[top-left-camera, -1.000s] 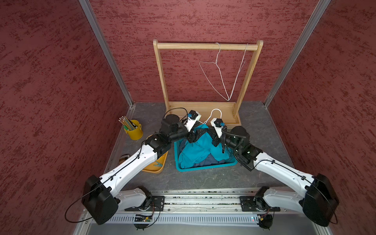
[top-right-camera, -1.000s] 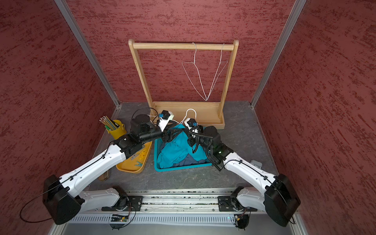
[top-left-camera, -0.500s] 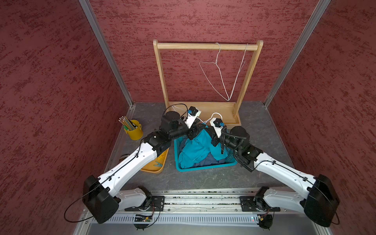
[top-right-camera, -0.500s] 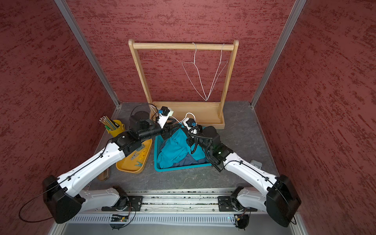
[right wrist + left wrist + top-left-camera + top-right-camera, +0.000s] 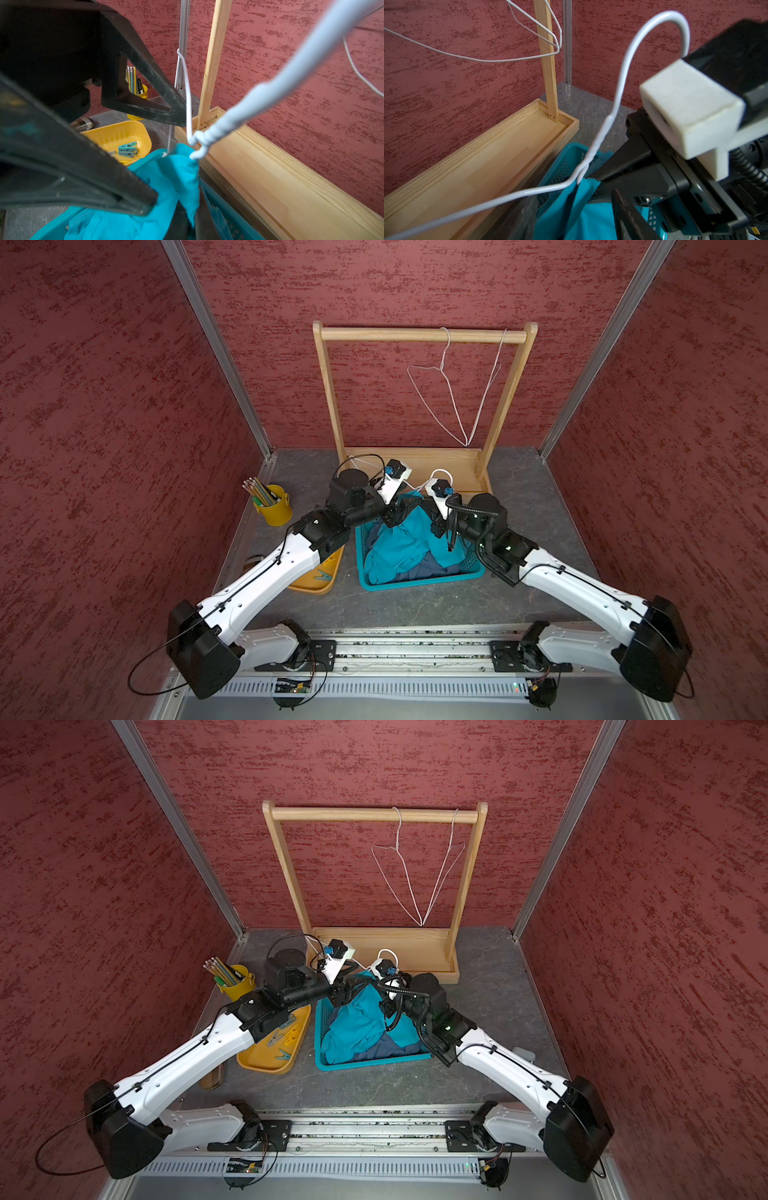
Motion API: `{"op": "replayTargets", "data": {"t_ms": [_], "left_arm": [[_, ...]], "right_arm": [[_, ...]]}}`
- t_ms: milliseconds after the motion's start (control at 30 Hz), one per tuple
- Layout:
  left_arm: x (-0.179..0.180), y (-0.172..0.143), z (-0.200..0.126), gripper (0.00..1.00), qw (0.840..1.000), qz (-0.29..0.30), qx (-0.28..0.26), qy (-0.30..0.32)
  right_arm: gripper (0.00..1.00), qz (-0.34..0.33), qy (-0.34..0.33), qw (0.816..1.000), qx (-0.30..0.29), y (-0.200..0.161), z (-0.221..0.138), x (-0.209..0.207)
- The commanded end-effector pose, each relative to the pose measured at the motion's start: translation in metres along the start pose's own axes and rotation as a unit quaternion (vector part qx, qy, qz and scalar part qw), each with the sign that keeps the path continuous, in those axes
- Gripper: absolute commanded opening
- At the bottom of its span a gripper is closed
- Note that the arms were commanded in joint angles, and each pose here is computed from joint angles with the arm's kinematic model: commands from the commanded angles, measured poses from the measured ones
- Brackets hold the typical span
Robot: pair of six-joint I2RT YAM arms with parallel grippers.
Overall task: Remove the clothespins securing t-shirts to the hanger
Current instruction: Remove the T-shirt from the hanger.
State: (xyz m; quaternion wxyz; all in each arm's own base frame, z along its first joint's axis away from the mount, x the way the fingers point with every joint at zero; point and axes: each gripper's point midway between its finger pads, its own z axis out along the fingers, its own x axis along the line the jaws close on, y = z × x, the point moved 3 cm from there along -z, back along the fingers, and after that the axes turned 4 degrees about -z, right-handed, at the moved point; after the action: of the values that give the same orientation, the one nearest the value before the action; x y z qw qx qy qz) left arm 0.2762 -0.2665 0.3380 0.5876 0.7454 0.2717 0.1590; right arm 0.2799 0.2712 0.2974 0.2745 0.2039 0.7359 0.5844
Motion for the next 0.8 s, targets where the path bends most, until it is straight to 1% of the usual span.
{"op": "replayTargets", "data": {"t_ms": [0,33,100,133,167,267,367,467,600,767], "left_arm": [[-0.012,0.027,-0.016,0.57,0.998,0.022,-0.051,-0.012],[-0.014,0.028,-0.017,0.53,0.998,0.02,-0.052,-0.017],[-0.021,0.028,-0.023,0.42,0.998,0.015,-0.055,-0.037],[-0.026,0.028,-0.027,0.4,0.997,0.015,-0.061,-0.05],[-0.028,0.028,-0.03,0.4,0.996,0.014,-0.065,-0.055],[-0.027,0.026,-0.036,0.41,0.996,0.013,-0.071,-0.045],[-0.015,0.02,-0.033,0.49,0.998,0.018,-0.057,-0.009],[-0.01,0.015,-0.022,0.54,0.999,0.025,-0.035,0.003],[-0.004,0.009,-0.008,0.56,0.999,0.027,-0.015,0.009],[-0.004,0.01,0.004,0.56,0.999,0.029,-0.013,0.0]], "right_arm": [[0.0,-0.003,0.017,0.999,0.048,-0.019,0.006,0.008],[0.0,-0.003,0.016,0.999,0.05,-0.019,0.006,0.008],[0.0,-0.007,-0.001,0.998,0.058,-0.022,0.006,0.003],[0.0,-0.01,-0.013,0.998,0.064,-0.024,0.006,0.0],[0.0,-0.012,-0.021,0.997,0.068,-0.026,0.005,-0.002],[0.0,-0.015,-0.023,0.997,0.073,-0.026,0.005,-0.004],[0.0,-0.014,-0.006,0.998,0.064,-0.022,0.006,0.001],[0.0,-0.012,0.018,0.999,0.048,-0.015,0.005,0.008],[0.0,-0.012,0.042,0.999,0.027,-0.004,-0.001,0.014],[0.0,-0.014,0.06,0.998,0.015,0.001,-0.006,0.02]]}}
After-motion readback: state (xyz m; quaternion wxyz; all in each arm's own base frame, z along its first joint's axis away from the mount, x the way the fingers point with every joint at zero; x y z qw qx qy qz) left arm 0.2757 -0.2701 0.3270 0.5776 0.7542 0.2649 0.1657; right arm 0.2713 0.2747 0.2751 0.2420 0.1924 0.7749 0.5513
